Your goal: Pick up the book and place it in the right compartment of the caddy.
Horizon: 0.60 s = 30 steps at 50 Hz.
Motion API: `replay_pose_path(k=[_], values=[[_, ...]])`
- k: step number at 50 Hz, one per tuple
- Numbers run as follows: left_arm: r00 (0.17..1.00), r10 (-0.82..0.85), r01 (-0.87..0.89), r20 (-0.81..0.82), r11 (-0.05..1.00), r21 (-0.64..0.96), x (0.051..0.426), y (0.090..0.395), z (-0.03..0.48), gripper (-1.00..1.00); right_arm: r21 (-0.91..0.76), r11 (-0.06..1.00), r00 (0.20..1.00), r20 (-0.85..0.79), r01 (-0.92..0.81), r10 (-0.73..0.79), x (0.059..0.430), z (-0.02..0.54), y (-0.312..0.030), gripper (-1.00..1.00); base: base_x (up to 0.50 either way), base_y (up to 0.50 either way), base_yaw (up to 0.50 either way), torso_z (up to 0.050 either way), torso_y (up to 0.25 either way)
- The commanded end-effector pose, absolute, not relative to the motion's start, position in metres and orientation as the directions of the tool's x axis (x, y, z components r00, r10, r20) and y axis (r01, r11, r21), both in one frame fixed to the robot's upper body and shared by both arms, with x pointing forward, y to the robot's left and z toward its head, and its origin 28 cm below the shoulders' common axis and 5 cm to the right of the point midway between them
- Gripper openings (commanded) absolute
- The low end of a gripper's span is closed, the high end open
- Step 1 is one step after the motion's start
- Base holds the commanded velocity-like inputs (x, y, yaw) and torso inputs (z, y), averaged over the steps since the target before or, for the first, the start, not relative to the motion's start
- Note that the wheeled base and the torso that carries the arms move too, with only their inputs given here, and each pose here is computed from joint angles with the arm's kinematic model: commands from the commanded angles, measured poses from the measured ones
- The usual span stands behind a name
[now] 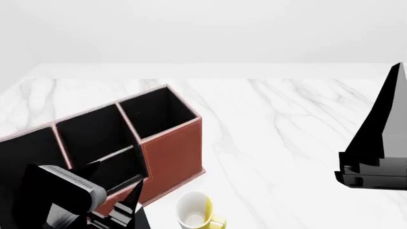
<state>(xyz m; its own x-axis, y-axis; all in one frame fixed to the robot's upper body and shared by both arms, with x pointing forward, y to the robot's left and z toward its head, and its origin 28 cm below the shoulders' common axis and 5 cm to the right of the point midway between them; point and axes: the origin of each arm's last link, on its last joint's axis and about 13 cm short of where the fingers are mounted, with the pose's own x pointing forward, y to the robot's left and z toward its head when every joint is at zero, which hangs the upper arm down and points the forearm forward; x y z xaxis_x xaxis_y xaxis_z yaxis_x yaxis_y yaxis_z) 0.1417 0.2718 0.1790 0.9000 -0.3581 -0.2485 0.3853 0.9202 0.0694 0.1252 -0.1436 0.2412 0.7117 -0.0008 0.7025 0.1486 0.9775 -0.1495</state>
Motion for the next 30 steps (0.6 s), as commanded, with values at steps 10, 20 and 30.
replay_pose_path(k=[10,20,30], values=[[0.864,-0.346,0.397,-0.364,0.915,0.073,0.144,0.276,0.153,1.0,-0.154,0.977,0.715,0.699,0.149,0.001,0.126,0.241,-0.143,1.0,0.0,0.0,0.0,0.0,0.0],[0.85,-0.339,0.401,-0.402,0.913,0.078,0.144,0.278,0.151,1.0,-0.155,0.976,0.716,0.698,0.15,0.0,0.126,0.24,-0.143,1.0,0.0,0.0,0.0,0.0,0.0],[0.804,-0.304,0.401,-0.51,0.912,0.088,0.146,0.279,0.148,1.0,-0.155,0.976,0.718,0.696,0.15,0.001,0.126,0.24,-0.143,1.0,0.0,0.0,0.0,0.0,0.0]])
